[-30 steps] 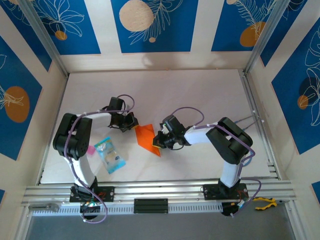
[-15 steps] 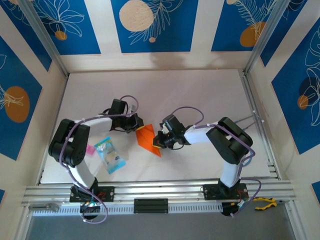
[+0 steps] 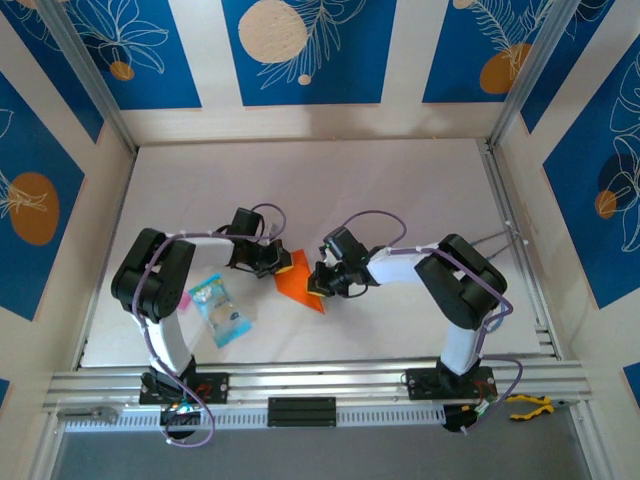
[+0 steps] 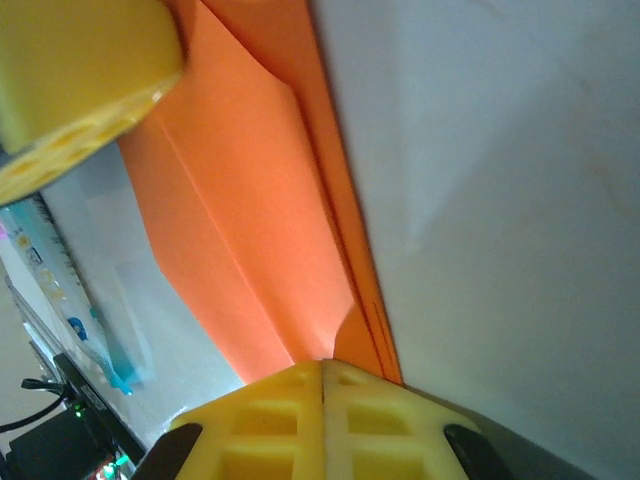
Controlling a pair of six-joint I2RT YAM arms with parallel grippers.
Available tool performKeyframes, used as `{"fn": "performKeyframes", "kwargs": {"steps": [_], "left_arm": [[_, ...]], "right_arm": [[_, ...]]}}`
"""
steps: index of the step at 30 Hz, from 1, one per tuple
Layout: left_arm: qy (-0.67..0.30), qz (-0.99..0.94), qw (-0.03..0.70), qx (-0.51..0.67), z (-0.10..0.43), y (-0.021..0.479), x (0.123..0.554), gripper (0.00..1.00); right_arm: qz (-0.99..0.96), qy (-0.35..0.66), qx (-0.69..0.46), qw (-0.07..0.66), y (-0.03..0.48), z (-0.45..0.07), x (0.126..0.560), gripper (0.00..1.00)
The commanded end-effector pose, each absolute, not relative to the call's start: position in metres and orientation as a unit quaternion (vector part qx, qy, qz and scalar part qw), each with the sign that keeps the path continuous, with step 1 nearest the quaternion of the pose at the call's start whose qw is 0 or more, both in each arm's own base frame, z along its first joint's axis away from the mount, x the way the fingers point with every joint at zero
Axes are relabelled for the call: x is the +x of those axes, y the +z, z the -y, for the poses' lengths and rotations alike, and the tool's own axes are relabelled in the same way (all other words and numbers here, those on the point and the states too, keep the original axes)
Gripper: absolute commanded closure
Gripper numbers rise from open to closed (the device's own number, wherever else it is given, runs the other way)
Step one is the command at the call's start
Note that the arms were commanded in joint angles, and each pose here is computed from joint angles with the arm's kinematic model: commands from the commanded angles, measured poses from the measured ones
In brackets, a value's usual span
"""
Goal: Fold a paper plane with a square sheet of paper (pick it up from the middle)
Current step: Fourth fold the wing at the center of the table.
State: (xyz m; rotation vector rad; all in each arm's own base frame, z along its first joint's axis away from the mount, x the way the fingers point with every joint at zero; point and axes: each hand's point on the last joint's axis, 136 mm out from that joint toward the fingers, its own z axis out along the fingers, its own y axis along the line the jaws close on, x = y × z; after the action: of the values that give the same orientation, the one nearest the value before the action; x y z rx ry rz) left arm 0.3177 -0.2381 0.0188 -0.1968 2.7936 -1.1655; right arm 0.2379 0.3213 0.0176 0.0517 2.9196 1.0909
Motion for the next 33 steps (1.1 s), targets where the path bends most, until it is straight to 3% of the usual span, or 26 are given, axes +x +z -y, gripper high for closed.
{"fn": "performKeyframes", "kwargs": {"steps": [1, 6, 14, 20, 33], "left_arm": [[-0.340, -0.937, 0.034, -0.075, 0.223, -0.006, 0.306, 0.94], [-0.336, -0.939, 0.038, -0.069, 0.222, -0.003, 0.307, 0.94], [-0.340, -0.937, 0.039, -0.069, 0.224, -0.001, 0.309, 0.94], [-0.339, -0.937, 0.040, -0.074, 0.223, -0.002, 0.309, 0.94], [-0.335, -0.937, 0.040, -0.084, 0.217, -0.006, 0.311, 0.94]], "right_arm": [[-0.937, 0.349, -0.003, 0.013, 0.038, -0.319, 0.234, 0.98], [-0.927, 0.373, -0.031, 0.018, 0.051, -0.341, 0.242, 0.98], [-0.929, 0.368, -0.026, -0.006, 0.025, -0.363, 0.251, 0.97], [-0.935, 0.352, -0.009, -0.031, -0.002, -0.346, 0.230, 0.97], [-0.933, 0.358, -0.024, -0.036, -0.001, -0.309, 0.187, 0.97]]}}
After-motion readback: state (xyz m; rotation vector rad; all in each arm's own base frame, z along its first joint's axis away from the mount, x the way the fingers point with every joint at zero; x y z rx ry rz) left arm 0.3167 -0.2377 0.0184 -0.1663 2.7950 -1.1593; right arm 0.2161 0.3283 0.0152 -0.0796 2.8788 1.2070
